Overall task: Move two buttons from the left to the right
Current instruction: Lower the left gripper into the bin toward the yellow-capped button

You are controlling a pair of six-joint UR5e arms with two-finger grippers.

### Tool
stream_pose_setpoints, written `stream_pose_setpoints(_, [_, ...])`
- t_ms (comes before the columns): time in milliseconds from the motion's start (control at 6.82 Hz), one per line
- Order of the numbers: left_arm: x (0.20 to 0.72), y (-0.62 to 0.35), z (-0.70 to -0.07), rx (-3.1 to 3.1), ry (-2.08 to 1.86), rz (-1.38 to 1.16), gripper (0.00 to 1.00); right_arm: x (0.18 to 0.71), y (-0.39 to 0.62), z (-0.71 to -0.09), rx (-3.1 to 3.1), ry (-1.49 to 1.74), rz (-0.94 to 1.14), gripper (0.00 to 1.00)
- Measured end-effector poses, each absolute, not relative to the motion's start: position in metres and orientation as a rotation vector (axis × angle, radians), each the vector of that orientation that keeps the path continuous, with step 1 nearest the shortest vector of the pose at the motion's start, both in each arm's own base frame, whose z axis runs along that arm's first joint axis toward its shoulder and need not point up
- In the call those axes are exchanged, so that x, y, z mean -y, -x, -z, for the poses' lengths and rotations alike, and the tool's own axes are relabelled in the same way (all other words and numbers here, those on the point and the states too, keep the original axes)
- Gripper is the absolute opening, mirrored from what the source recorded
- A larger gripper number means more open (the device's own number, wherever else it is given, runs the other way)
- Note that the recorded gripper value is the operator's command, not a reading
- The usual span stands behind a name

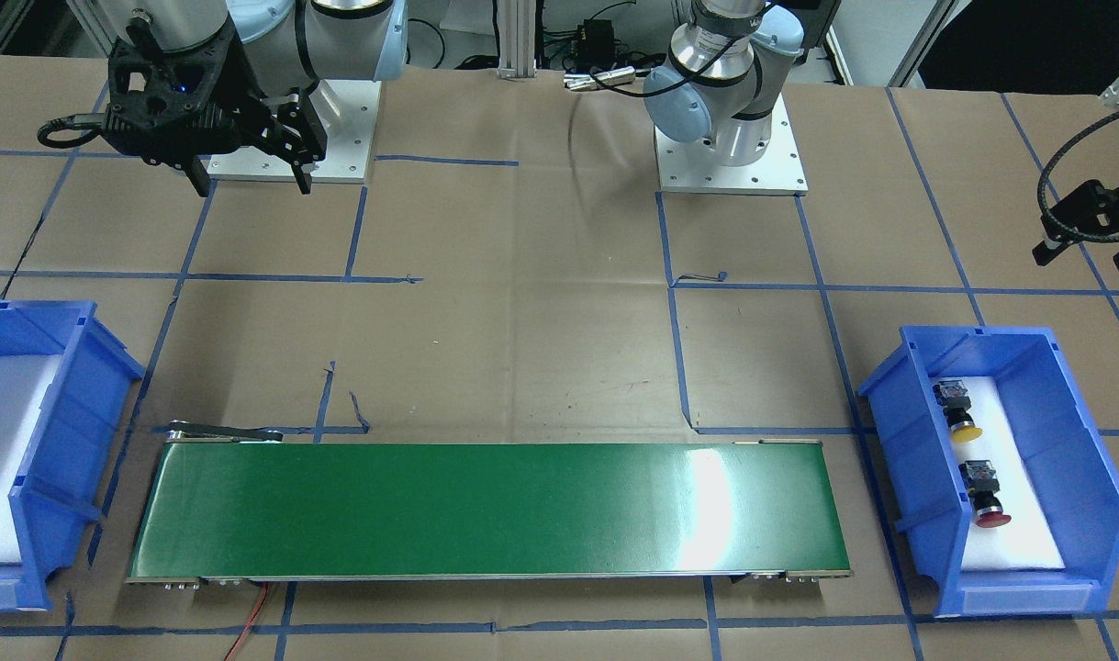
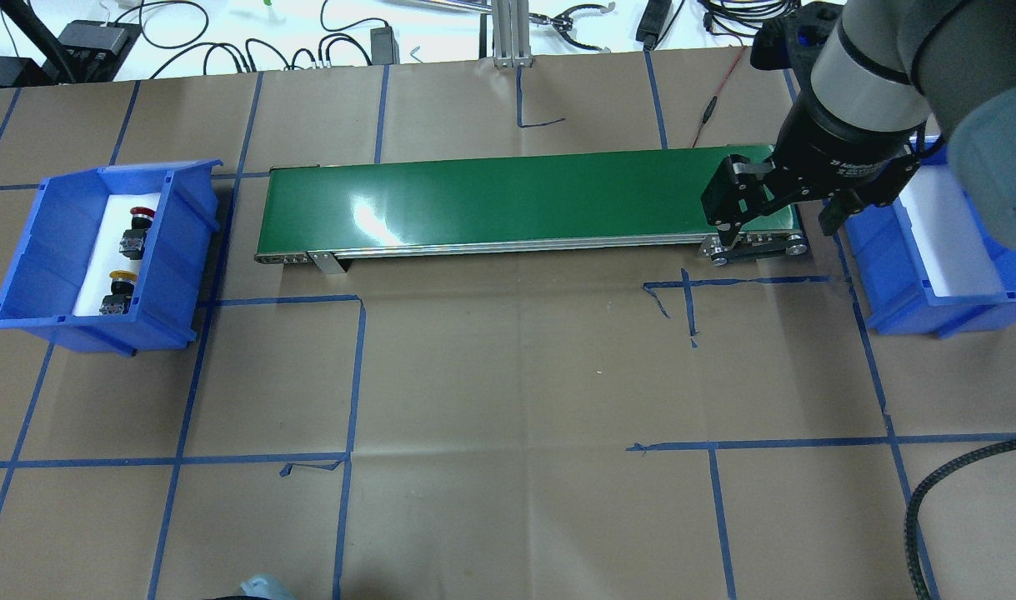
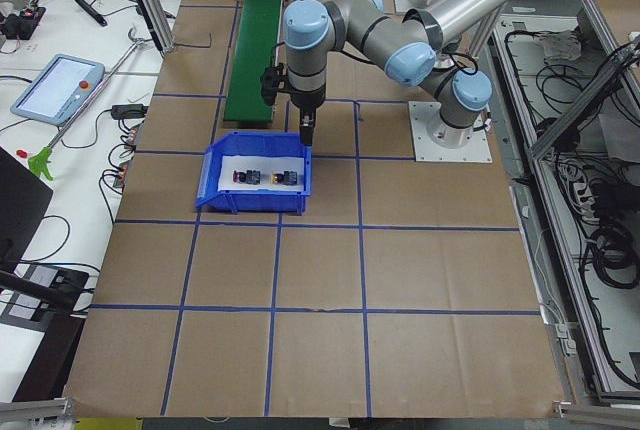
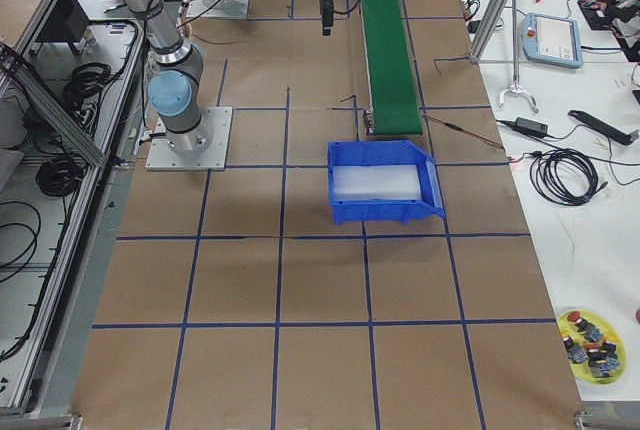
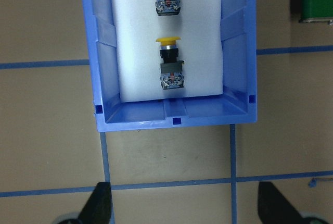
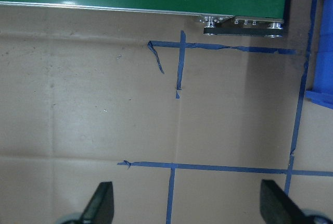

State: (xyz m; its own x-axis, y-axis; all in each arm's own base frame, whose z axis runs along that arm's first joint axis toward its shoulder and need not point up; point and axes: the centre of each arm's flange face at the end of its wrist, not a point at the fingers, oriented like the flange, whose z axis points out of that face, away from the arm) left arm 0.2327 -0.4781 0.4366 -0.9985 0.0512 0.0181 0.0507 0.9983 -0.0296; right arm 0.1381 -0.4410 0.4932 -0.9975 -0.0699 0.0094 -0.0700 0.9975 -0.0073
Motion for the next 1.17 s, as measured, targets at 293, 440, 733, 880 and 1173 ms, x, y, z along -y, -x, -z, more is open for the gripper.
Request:
stream_pose_setpoints(293, [0.487, -0.231, -0.400, 3.113, 0.037, -0.111, 0.99, 0.441, -0.138, -0.493, 3.130, -0.110, -0.013, 1.00])
stream_pose_setpoints(440, [0.495, -0.229, -0.382, 3.115, 0.042, -0.125, 0.99, 0.441, -0.138, -0.493, 3.130, -0.110, -0.013, 1.00])
stream_pose_setpoints(733, [0.509, -0.226, -0.348, 3.125, 0.068, -0.141, 0.99, 0.441, -0.138, -0.493, 3.130, -0.109, -0.013, 1.00])
stream_pose_setpoints(880, [0.513, -0.227, -0.329, 3.131, 0.060, -0.150, 0.99, 0.441, -0.138, -0.493, 3.131, -0.109, -0.013, 1.00])
stream_pose_setpoints(1173, [0.518, -0.228, -0.292, 3.133, 0.029, -0.151, 0.99, 0.441, -0.139, -0.493, 3.132, -0.110, -0.012, 1.00])
